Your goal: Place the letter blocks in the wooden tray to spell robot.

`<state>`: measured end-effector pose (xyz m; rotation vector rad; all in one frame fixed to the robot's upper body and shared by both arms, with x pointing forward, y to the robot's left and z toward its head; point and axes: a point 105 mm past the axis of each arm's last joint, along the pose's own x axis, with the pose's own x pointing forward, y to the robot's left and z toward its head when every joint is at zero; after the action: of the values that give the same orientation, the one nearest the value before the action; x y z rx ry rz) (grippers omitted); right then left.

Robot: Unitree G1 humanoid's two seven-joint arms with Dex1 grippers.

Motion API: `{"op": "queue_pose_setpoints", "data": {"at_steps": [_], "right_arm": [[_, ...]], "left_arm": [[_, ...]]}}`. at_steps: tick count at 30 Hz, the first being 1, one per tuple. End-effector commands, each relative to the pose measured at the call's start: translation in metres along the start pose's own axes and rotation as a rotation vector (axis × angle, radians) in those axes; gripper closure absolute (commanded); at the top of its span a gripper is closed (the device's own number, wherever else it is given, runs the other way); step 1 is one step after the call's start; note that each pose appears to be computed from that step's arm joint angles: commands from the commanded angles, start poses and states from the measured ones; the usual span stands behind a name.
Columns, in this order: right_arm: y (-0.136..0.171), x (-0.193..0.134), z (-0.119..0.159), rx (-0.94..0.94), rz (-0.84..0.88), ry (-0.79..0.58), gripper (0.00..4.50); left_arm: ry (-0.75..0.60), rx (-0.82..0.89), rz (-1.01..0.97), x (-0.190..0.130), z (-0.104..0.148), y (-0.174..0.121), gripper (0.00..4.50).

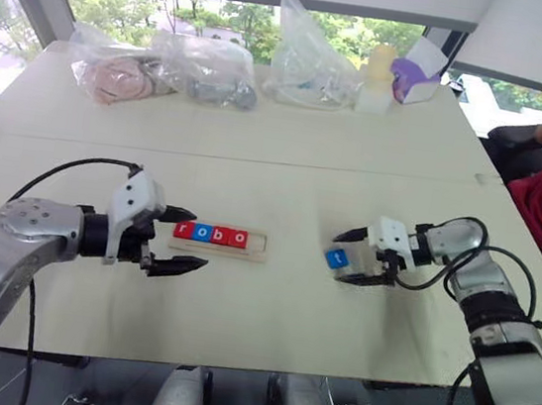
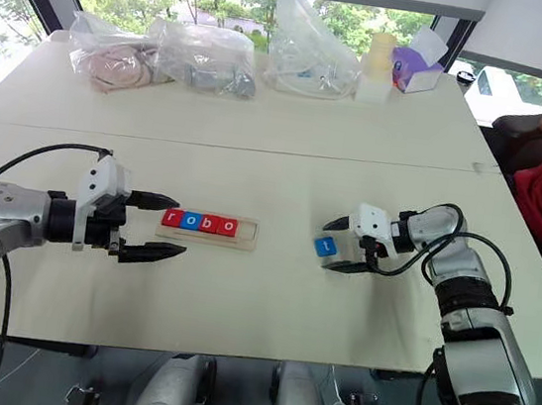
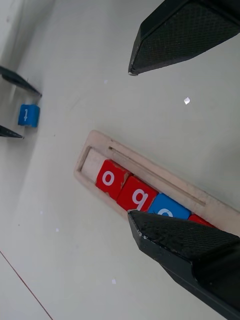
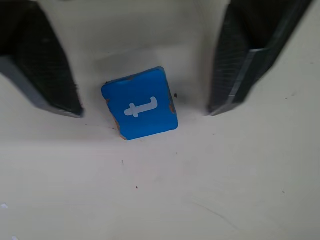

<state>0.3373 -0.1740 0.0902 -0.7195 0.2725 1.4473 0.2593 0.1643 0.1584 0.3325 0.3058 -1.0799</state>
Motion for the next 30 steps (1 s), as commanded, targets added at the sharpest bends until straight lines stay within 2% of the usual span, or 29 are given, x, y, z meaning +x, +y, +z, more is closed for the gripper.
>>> {"op": "queue_pose_setpoints", "data": {"at_steps": [1,3,7,9,13,17,21,30], "right_arm": [[-0.002,-0.001,-0.005,-0.007,-0.002,0.028,2.45],[-0.004,-0.001,-0.002,-0.004,-0.013,0.015,3.34],[-0.015,0.001,0.021,0.055,-0.055,-0.100,3.34],[-0.022,0.012,0.051,0.094,-0.066,-0.187,3.34],[-0.026,0.033,0.085,0.143,-0.113,-0.218,3.34],[-0.024,0.047,0.101,0.146,-0.115,-0.191,3.34],[-0.028,0.059,0.100,0.110,-0.155,-0.076,3.34],[-0.011,0.089,0.117,0.120,-0.090,-0.072,3.34]], "left_arm": [[-0.016,0.040,0.023,-0.007,0.010,0.001,0.00],[-0.013,0.040,0.027,-0.008,0.009,0.003,0.00],[-0.009,0.039,0.033,-0.012,0.008,0.007,0.00],[0.032,0.037,0.030,-0.016,0.004,0.010,0.00],[0.112,0.041,-0.039,-0.020,-0.002,0.003,0.00],[0.097,0.042,-0.038,-0.018,0.000,0.005,0.00],[0.084,0.063,0.006,-0.016,0.002,0.014,0.00],[0.054,0.045,0.030,-0.011,0.001,0.014,0.00]]}}
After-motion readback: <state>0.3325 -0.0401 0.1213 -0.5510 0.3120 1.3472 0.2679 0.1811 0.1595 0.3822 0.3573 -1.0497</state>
